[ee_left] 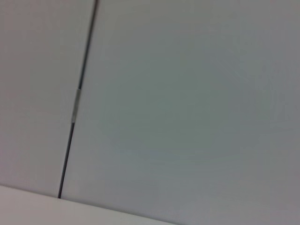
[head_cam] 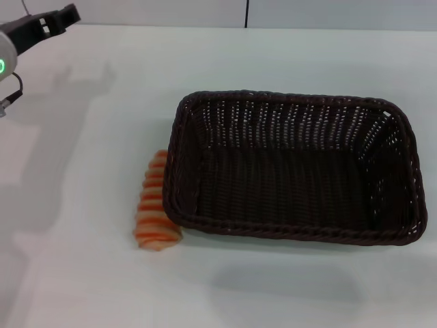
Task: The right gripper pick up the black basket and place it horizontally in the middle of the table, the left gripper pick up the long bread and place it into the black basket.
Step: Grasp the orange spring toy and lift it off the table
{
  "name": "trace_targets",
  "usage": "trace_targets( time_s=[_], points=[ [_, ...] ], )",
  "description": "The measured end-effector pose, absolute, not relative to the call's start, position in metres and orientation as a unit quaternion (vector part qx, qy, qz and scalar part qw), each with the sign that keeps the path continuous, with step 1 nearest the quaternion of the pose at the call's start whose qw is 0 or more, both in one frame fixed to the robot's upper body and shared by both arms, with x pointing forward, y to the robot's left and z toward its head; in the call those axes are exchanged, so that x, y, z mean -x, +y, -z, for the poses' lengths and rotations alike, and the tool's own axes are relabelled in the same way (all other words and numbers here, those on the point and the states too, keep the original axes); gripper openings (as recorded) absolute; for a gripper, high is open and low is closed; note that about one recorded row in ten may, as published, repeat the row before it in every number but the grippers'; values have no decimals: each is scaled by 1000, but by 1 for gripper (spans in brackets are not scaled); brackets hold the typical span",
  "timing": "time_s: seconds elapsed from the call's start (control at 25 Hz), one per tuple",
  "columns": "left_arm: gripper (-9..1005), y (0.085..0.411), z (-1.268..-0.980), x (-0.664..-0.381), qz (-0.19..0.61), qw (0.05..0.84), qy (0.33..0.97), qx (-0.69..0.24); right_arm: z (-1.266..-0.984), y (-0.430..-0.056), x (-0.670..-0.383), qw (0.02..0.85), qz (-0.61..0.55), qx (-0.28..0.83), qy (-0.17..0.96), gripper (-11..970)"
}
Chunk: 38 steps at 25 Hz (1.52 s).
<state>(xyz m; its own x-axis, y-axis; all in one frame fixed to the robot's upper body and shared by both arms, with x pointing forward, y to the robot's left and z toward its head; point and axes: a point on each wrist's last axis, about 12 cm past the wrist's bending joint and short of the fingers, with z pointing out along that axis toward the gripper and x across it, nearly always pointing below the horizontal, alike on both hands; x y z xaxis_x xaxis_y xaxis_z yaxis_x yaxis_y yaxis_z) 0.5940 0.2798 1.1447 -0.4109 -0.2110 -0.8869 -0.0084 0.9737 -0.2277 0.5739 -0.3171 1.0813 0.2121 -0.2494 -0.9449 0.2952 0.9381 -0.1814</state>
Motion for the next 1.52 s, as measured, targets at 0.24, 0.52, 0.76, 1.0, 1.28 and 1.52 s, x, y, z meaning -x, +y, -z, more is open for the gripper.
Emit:
trace_targets(
  time_s=[0.24, 0.52, 0.76, 1.0, 1.28, 1.52],
  points=[
    [809, 270, -1165, -598, 66, 529, 845, 30, -1083, -318, -580, 775, 171, -20, 607, 390],
    [809, 264, -1193, -595, 45, 505, 862, -14, -1084, -319, -583, 773, 172, -22, 610, 390],
    [808, 267, -1211, -579, 35, 446, 893, -45, -1084, -319, -584, 772, 171, -22, 612, 389],
    [808, 270, -1214, -561, 52, 366, 927, -64, -1087, -316, -588, 775, 167, -19, 609, 390],
    [799, 273, -1214, -539, 49, 307, 948, -72, -1090, -310, -595, 776, 159, -10, 610, 389],
    [797, 266, -1211, -527, 72, 259, 959, -88, -1092, -309, -600, 774, 156, -5, 613, 389]
  ],
)
